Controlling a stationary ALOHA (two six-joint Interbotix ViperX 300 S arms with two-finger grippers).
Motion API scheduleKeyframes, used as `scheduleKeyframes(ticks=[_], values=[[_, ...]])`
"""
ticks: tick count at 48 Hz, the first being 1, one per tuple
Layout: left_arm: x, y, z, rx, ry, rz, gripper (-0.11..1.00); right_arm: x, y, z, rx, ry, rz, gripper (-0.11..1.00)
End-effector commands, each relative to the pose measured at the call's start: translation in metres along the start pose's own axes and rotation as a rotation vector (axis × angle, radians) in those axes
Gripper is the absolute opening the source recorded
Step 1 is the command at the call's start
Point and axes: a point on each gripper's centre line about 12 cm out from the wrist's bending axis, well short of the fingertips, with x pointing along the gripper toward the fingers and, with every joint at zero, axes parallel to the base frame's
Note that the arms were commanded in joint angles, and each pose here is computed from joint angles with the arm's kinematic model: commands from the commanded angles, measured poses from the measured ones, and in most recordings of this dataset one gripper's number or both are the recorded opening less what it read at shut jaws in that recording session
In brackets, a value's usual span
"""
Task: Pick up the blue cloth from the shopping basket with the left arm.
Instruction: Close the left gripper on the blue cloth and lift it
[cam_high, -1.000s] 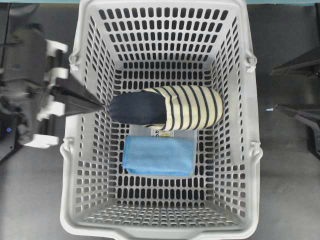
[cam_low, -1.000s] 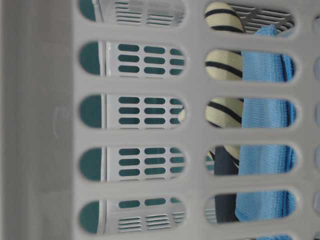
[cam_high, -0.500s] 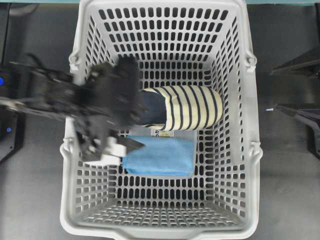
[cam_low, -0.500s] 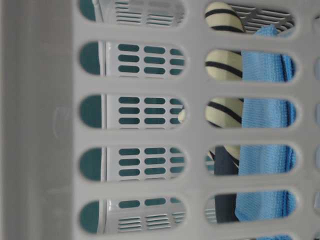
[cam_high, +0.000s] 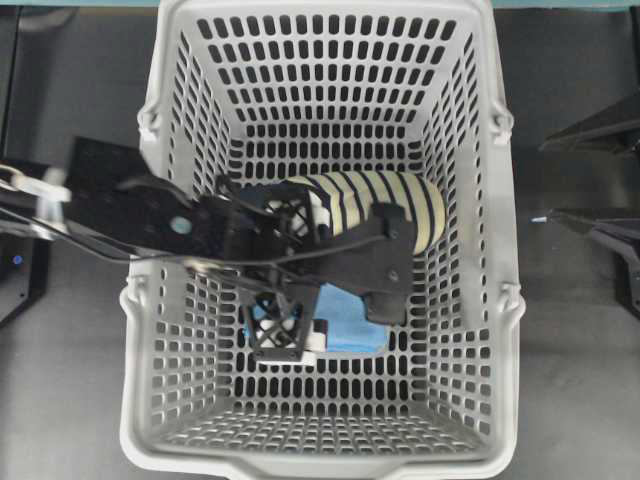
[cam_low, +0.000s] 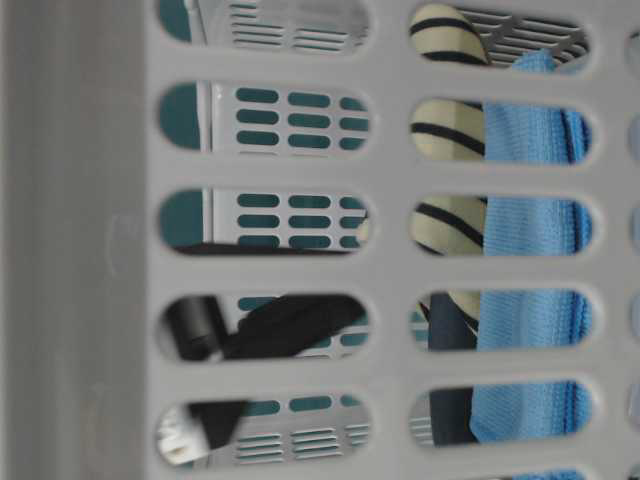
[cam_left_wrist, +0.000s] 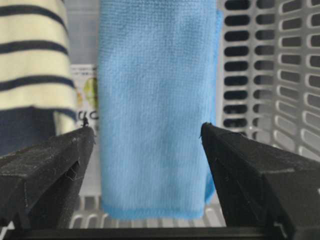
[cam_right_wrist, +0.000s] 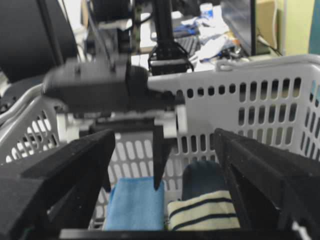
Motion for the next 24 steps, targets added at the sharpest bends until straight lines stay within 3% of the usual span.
scheduleKeyframes(ticks=[1, 10, 24], values=[[0.003, -0.003, 0.006, -0.001, -0.008, -0.001, 0.84, 0.002, 0.0, 0.003, 0.0, -0.009, 0.001, 0.77], [0.025, -0.009, 0.001, 0.017, -0.012, -0.009, 0.84, 0.001, 0.0, -0.001, 0.0, -0.002, 0.0, 0.77], [0.056, -0.007, -0.021, 0.023, 0.08, -0.001, 0.84, 0.001, -0.001, -0.005, 0.0, 0.007, -0.003, 0.77]])
